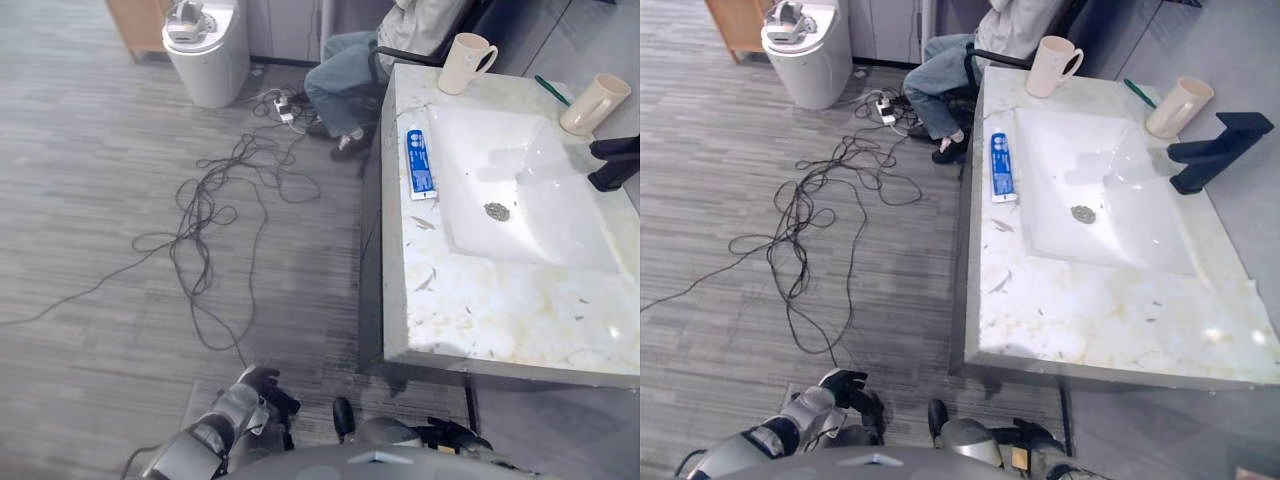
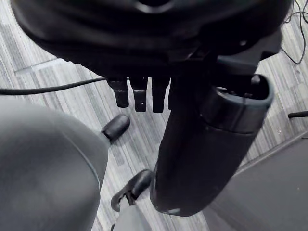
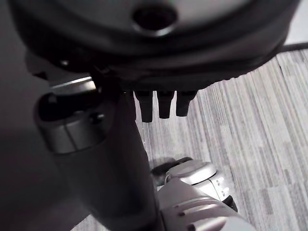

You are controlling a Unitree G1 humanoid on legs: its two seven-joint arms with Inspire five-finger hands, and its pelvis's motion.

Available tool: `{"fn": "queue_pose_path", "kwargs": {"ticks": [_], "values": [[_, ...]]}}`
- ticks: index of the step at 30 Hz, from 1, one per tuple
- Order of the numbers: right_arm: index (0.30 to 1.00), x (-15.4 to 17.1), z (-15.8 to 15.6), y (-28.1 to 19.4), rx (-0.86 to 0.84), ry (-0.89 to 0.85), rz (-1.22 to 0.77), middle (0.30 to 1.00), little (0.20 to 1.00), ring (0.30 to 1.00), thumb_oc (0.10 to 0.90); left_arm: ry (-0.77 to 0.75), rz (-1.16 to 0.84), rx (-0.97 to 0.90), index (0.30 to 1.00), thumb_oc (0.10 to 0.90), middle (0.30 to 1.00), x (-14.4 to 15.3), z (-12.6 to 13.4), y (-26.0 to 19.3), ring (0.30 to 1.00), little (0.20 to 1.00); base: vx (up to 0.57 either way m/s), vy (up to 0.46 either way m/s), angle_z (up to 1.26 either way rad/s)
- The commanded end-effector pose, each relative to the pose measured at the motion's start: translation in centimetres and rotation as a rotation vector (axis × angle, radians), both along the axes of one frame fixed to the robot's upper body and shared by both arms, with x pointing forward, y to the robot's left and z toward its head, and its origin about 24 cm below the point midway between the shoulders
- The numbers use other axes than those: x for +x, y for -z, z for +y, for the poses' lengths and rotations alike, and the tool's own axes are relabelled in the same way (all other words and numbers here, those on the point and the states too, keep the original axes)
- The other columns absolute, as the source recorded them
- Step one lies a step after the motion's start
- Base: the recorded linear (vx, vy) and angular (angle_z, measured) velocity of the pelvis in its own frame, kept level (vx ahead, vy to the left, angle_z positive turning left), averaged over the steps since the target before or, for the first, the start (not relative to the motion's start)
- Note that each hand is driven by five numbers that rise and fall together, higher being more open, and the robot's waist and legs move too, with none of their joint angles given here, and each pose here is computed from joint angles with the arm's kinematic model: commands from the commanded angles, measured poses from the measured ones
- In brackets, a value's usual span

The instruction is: Organize the bathroom.

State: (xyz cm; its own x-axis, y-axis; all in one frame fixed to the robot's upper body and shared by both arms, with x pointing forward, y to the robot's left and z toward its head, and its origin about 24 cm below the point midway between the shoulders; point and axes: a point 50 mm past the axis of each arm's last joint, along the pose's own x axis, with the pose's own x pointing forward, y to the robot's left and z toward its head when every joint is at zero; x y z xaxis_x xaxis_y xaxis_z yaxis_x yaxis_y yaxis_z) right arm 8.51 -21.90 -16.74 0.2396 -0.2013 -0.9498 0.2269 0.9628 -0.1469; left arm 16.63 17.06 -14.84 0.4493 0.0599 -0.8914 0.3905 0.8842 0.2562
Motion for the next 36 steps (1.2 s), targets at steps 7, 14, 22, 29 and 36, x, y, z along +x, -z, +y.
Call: {"fn": "queue_pose_path", "kwargs": {"ticks": [7, 14, 22, 29, 36], "values": [[0.900, -0.7, 1.0, 0.3, 0.004, -0.063, 0.015, 0.900, 0.900, 0.900, 0.800, -0.055, 0.002, 0.039, 0.900, 0.800, 0.900, 0.4, 0.5, -0.1, 0.900, 0.900, 0.02, 0.116, -0.11], [0.900, 1.1, 1.5, 0.0, -0.004, -0.166, -0.037, 0.900, 0.900, 0.900, 0.800, -0.165, 0.046, 0.101, 0.900, 0.800, 0.900, -1.1, 2.2, 0.3, 0.900, 0.900, 0.07, 0.046, -0.21], [0.900, 1.3, -0.5, -0.4, -0.030, -0.121, -0.038, 0.900, 0.900, 0.900, 0.800, -0.244, 0.072, 0.179, 0.900, 0.800, 0.900, -1.9, 4.6, 0.2, 0.900, 0.900, 0.13, -0.015, -0.23], [0.900, 1.7, -1.3, -0.7, -0.050, -0.188, -0.005, 0.900, 0.900, 0.900, 0.800, -0.416, 0.066, 0.171, 0.900, 0.800, 0.900, -2.9, 6.2, 0.3, 0.900, 0.900, 0.15, 0.020, -0.11], [0.900, 0.1, -1.6, -0.3, -0.057, -0.117, 0.009, 0.900, 0.900, 0.900, 0.800, -0.482, 0.099, 0.213, 0.900, 0.800, 0.900, -5.4, 7.3, 0.7, 0.900, 0.900, 0.25, 0.166, -0.30]]}}
